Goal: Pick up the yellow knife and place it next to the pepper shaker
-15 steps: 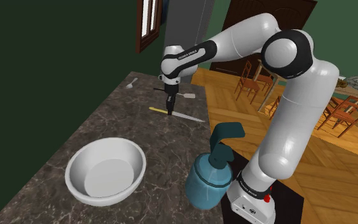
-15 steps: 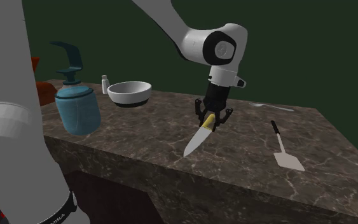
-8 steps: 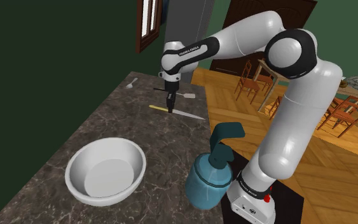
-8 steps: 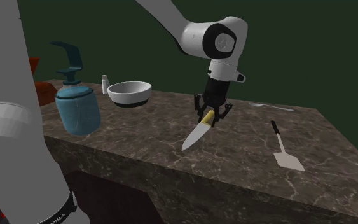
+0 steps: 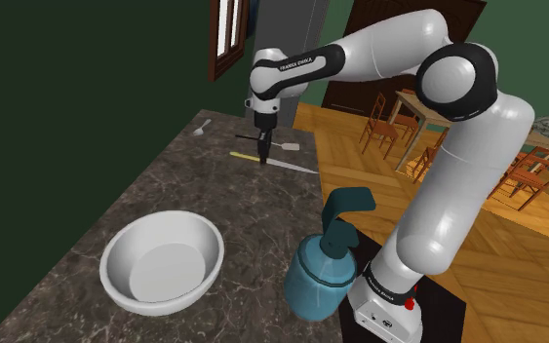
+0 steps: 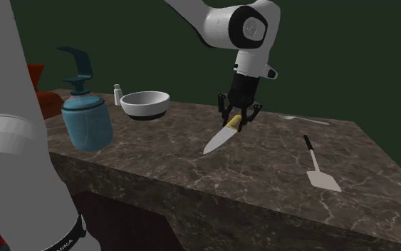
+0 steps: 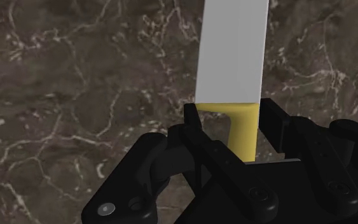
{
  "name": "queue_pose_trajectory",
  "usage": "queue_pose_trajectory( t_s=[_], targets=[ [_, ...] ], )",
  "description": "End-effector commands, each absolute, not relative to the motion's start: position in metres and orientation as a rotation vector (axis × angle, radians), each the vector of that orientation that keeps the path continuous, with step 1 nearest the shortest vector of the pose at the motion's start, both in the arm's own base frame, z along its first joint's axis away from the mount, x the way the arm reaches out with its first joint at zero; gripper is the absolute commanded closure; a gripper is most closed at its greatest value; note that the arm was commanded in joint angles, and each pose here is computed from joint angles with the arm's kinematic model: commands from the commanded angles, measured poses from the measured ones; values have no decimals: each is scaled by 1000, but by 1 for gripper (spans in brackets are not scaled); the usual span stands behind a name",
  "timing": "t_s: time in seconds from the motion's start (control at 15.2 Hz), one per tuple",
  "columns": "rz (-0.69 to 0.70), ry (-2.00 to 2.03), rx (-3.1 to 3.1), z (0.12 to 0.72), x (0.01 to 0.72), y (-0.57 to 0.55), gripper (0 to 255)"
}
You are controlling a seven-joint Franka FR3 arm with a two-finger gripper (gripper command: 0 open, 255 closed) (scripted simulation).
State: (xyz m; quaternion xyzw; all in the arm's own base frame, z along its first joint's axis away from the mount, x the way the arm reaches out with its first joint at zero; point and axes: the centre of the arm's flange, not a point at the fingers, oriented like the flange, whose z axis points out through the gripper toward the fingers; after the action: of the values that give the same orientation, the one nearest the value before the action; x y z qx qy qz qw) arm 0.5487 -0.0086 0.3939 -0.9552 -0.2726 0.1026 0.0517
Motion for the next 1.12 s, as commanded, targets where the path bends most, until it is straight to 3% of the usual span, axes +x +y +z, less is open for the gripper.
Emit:
queue_pose_trajectory(
  t_s=[0.0,1.06],
  targets=[
    [313,-829,-2906,406,549,-9,255],
    [313,-829,-2906,490,549,-9,255]
  ],
)
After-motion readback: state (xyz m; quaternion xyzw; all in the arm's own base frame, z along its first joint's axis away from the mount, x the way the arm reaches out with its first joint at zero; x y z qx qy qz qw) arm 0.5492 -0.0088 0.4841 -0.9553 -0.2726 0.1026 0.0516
